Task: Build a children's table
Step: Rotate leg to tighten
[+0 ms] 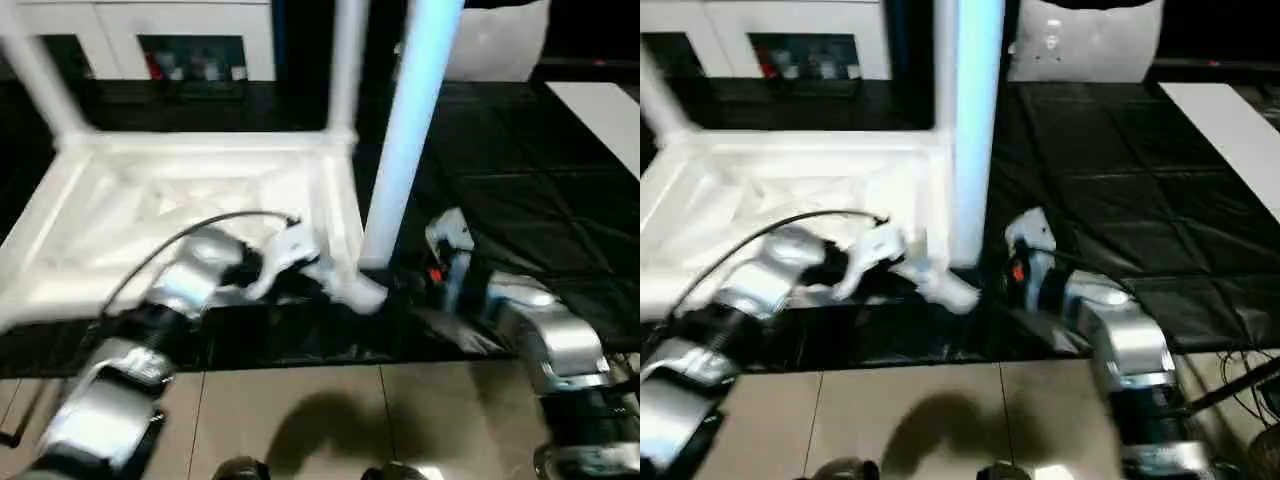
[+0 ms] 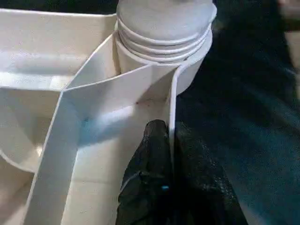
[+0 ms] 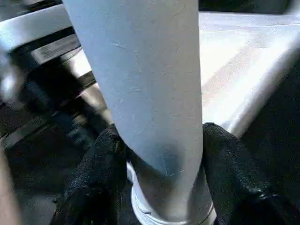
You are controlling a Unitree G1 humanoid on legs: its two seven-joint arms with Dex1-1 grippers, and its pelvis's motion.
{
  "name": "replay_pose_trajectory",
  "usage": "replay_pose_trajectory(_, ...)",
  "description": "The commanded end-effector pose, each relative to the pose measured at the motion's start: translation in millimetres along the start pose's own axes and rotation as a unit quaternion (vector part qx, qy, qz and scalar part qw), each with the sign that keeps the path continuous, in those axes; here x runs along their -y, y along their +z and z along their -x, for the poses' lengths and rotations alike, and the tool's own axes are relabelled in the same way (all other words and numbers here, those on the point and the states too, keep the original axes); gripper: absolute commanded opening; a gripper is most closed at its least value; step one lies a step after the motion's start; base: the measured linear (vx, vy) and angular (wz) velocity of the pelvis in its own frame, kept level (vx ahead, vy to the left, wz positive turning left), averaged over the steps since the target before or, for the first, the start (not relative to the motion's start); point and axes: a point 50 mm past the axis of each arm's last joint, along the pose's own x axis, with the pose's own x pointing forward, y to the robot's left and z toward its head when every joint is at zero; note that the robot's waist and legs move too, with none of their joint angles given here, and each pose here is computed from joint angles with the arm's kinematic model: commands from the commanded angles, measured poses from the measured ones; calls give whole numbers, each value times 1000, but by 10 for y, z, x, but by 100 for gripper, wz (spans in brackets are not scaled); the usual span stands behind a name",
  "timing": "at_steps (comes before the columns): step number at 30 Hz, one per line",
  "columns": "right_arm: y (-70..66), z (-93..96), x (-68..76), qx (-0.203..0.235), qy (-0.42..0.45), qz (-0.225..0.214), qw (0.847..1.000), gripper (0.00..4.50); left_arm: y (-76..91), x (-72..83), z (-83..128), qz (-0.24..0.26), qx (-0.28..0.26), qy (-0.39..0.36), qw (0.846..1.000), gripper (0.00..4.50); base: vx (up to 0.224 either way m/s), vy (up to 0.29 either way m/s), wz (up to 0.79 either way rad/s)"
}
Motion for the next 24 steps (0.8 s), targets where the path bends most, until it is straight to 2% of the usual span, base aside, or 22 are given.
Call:
replay_pose_trajectory(1,-2,-369,-305,-1,27,-22,999,199,189,54,-286,25,45,38,998,0,0,0,0)
replay_pose_trajectory(4,20,-576,-310,9,-54,-44,998,199,284,25,-391,50,58,75,994,0,0,0,0)
replay_pose_trajectory(7,57,-752,-331,14,-121,-62,991,199,348,18,-465,50,61,93,993,0,0,0,0)
replay_pose_trajectory(8,74,-789,-351,22,-128,-73,989,234,357,22,-481,47,59,92,993,0,0,0,0)
replay_pose_trajectory(9,79,-795,-361,24,-129,-75,988,234,356,25,-484,44,57,91,993,0,0,0,0)
replay_pose_trajectory(10,83,-801,-370,27,-131,-76,988,268,355,27,-487,42,55,90,994,0,0,0,0)
replay_pose_trajectory(11,88,-797,-389,34,-131,-80,988,271,334,31,-482,33,48,85,995,0,0,0,0)
replay_pose_trajectory(14,72,-748,-367,41,-138,-84,986,296,284,25,-459,27,37,80,996,0,0,0,0)
replay_pose_trajectory(18,60,-568,-257,58,-132,-63,988,326,191,11,-392,14,23,67,997,0,0,0,0)
replay_pose_trajectory(21,68,-505,-230,64,-123,-54,989,354,165,13,-369,8,21,61,998,0,0,0,0)
replay_pose_trajectory(22,99,-298,-153,75,-82,-29,993,363,88,29,-290,-12,15,33,999,0,0,0,0)
replay_pose_trajectory(23,99,-298,-153,75,-82,-29,993,371,88,29,-290,-12,15,33,999,0,0,0,0)
replay_pose_trajectory(24,115,-182,-118,74,-54,-11,996,379,46,51,-246,-23,14,12,1000,0,0,0,0)
